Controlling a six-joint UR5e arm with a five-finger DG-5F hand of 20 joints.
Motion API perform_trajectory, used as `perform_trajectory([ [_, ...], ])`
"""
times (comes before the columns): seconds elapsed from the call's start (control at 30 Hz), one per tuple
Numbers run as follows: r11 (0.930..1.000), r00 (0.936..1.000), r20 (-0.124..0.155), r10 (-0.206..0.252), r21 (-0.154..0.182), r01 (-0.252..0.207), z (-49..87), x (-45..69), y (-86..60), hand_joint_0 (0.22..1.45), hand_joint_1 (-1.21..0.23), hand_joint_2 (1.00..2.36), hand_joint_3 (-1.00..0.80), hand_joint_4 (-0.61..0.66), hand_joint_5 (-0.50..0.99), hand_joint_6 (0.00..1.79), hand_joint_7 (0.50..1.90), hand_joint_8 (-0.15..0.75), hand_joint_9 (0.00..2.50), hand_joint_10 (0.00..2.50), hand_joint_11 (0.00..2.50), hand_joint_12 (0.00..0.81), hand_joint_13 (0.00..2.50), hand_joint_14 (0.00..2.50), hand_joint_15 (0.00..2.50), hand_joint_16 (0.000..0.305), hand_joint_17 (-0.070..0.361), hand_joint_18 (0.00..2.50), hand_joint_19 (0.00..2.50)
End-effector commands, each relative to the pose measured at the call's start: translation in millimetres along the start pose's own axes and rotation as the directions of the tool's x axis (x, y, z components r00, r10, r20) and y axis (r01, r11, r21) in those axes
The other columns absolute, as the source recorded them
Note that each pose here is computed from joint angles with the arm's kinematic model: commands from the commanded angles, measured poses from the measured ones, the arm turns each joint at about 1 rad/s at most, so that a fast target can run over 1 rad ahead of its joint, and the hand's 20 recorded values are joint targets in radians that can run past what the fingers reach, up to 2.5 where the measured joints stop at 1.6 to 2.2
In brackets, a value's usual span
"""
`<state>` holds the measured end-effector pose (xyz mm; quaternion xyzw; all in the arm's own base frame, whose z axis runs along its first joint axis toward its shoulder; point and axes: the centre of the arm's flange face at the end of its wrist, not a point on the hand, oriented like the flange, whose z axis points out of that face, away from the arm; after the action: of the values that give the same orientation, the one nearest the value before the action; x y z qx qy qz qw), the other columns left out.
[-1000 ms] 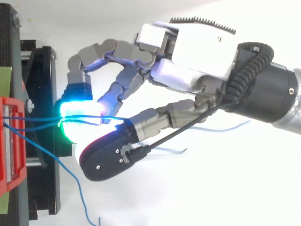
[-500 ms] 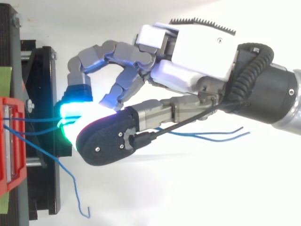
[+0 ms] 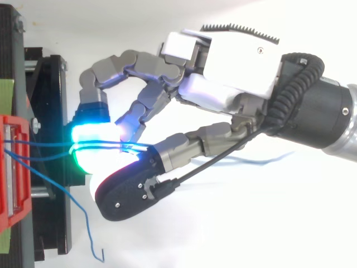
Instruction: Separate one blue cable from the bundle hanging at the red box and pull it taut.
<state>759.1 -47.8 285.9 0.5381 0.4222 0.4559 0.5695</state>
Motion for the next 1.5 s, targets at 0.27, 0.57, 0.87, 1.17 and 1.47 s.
perform_trajectory([
  [0.27,1.0,1.0,-0.001,0.0,0.001,0.0,-0.3,0.7,-0.3,0.5,-0.52,1.0,-0.5,0.16,-0.16,0.85,1.29,0.343,1.17,0.02,0.87,0.405,1.07,0.02,0.6,0.052,0.118,0.92,0.66],
  [0.57,1.0,1.0,-0.003,0.0,0.001,0.0,-0.5,1.9,-0.3,0.61,-0.77,1.02,-0.08,0.08,-0.15,0.87,1.48,0.339,1.21,0.02,0.92,0.392,1.09,0.02,0.62,0.049,0.109,0.91,0.68],
  [0.87,1.0,1.0,-0.006,0.0,0.001,0.0,-0.9,4.2,-0.3,0.76,-0.86,1.0,-0.5,0.08,-0.19,0.88,1.37,0.301,1.04,0.03,0.9,0.364,0.97,0.02,0.58,0.048,0.108,0.84,0.59],
  [1.17,1.0,1.0,-0.007,-0.002,0.006,0.002,-1.6,5.1,-0.9,0.46,-0.62,1.0,-0.5,0.16,-0.15,0.86,1.32,0.347,1.2,0.02,0.88,0.405,1.07,0.02,0.58,0.054,0.121,0.94,0.64],
  [1.47,1.0,0.9999,-0.01,-0.002,0.006,0.002,-2.0,7.4,-0.9,0.59,-0.67,1.02,-0.23,0.13,-0.14,0.84,1.48,0.336,1.24,0.03,0.89,0.386,1.1,0.02,0.63,0.047,0.107,0.93,0.71],
])
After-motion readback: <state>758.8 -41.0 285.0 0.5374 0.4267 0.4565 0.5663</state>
